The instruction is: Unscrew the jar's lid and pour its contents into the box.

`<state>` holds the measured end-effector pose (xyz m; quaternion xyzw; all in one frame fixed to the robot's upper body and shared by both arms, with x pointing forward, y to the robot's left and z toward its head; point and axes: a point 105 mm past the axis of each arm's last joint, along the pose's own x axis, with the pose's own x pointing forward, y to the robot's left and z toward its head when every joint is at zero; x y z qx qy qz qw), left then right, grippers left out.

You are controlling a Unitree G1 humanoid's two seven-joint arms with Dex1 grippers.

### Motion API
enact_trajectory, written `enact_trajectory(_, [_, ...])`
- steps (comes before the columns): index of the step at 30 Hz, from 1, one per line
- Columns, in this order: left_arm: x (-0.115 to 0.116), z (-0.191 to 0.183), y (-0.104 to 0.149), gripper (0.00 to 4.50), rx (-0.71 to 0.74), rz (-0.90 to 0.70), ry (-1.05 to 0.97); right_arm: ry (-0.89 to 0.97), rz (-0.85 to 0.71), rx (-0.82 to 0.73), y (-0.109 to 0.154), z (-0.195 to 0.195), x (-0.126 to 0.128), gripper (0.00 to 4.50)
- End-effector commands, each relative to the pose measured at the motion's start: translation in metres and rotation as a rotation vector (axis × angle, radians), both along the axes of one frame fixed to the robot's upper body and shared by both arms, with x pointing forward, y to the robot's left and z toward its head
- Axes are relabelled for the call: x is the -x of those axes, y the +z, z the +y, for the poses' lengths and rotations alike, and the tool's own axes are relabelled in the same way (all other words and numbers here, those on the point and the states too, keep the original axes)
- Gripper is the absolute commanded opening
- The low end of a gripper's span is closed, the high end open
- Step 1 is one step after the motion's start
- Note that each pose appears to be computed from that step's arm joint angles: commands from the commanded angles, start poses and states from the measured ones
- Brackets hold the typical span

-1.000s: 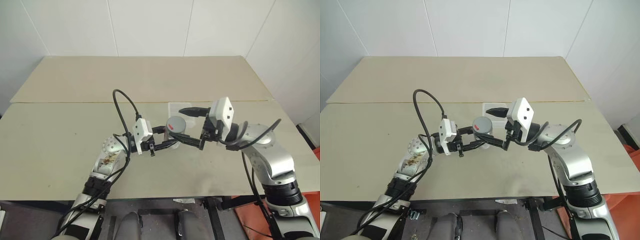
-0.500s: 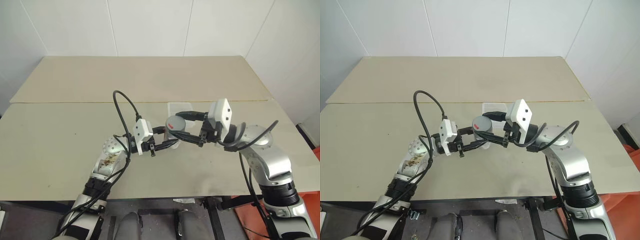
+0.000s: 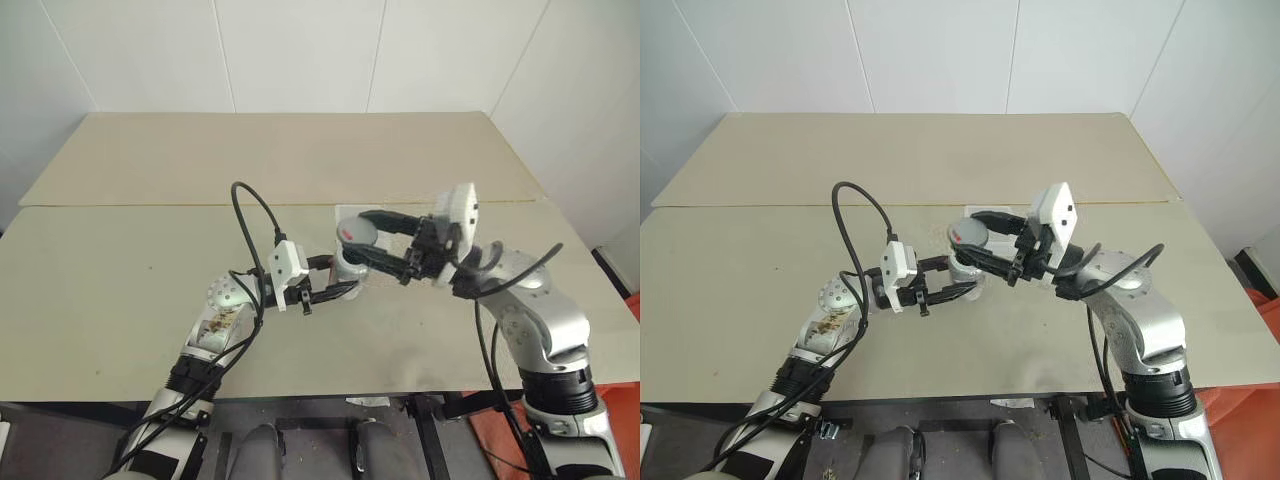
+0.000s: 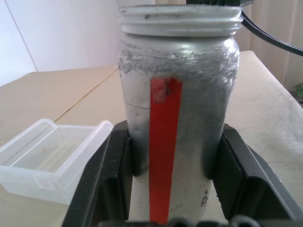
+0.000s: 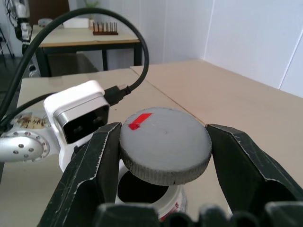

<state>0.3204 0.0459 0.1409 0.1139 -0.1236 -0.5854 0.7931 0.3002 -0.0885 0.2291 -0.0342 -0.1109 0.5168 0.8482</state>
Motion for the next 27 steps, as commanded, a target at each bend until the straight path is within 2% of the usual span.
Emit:
enact_trajectory(1, [0.004,0.000,0.016,1.96,0.032,-0.053,0.002,-0.105,-0.025,-0.090,0.019,-0.016,-0.004,2.74])
enact_trajectory(6, [0.000,0.011,0.021,1.96,0.022,-0.057,0.051,-0.369,-0.003,0.089,-0.013,-0.056,-0.019,2.74])
enact_trajectory(9, [-0.009,0.023,0.021,1.96,-0.009,-0.067,0.112,-0.475,0.102,0.244,-0.049,-0.081,-0.019,2.74])
enact_trajectory(16, [-0.026,0.047,0.027,1.96,-0.042,-0.088,0.201,-0.596,0.366,0.493,-0.116,-0.106,-0.011,2.74])
enact_trajectory(20, [-0.032,0.052,0.030,1.96,-0.047,-0.093,0.219,-0.610,0.452,0.567,-0.135,-0.111,-0.006,2.74])
enact_trajectory(21, [-0.034,0.052,0.030,1.96,-0.047,-0.094,0.223,-0.622,0.454,0.603,-0.140,-0.113,-0.006,3.46])
enact_trajectory(24, [-0.037,0.056,0.031,1.96,-0.048,-0.099,0.235,-0.593,0.477,0.602,-0.144,-0.108,-0.001,4.30])
enact_trajectory(25, [-0.039,0.057,0.032,1.96,-0.045,-0.100,0.241,-0.571,0.482,0.574,-0.141,-0.105,0.001,4.47])
enact_trajectory(27, [-0.043,0.058,0.033,1.96,-0.052,-0.112,0.261,-0.518,0.427,0.550,-0.128,-0.098,0.006,4.47])
